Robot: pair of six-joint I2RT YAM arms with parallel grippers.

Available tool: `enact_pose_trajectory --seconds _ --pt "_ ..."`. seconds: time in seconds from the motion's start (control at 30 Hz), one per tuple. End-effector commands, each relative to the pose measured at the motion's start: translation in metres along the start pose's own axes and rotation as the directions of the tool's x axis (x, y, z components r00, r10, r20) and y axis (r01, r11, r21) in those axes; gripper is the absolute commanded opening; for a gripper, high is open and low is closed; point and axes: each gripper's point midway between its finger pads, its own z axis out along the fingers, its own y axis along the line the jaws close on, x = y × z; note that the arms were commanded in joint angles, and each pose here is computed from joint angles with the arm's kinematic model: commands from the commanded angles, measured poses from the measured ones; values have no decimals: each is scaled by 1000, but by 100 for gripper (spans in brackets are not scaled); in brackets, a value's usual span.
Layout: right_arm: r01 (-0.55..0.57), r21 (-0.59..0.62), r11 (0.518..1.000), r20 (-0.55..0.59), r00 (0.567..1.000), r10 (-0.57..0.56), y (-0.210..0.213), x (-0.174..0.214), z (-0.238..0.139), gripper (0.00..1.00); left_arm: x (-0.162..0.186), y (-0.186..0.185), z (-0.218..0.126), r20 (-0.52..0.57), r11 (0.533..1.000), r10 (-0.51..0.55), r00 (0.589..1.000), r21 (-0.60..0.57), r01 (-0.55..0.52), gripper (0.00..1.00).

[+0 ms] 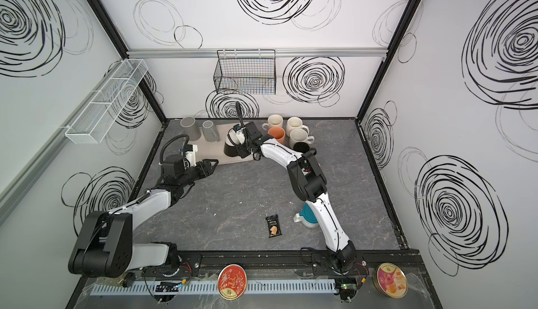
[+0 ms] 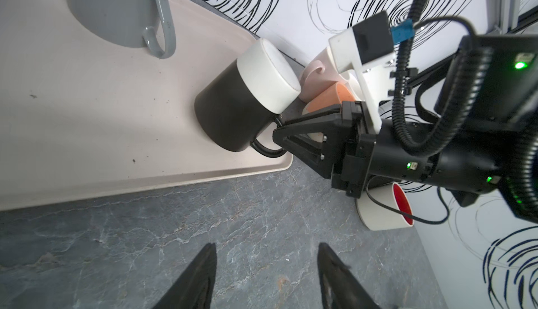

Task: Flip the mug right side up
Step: 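Lift the black mug and tilt its opening toward the left gripper, then grasp the black mug's handle with the left gripper while the right gripper releases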

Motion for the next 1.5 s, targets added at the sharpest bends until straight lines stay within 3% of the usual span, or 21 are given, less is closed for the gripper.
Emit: enact_pose_trajectory --seconds 0.0,0.23,0.4,0.67,0.87,1.23,1.47 --pt "-53 -121 991 284 955 86 16 -83 -59 0 -30 -20 -7 136 998 10 991 68 -20 60" --pt "-39 -182 983 407 907 112 35 -99 -88 0 -39 -31 -19 186 992 -22 982 125 -1 60" --pt "-31 -238 971 506 849 151 47 -114 -118 0 -45 -44 -28 224 985 -30 974 174 -10 61" --pt "-5 -322 947 572 796 199 75 -143 -164 0 -57 -61 -42 276 962 -106 955 271 29 62" --pt "3 -382 924 608 754 249 93 -154 -195 0 -75 -80 -47 295 936 -85 952 352 -25 64" --pt "125 -493 861 653 708 271 140 -172 -238 0 -107 -118 -66 378 803 -228 897 594 -46 60" --pt "209 -642 738 640 676 366 165 -175 -263 0 -124 -132 -67 390 741 -261 883 667 -76 53"
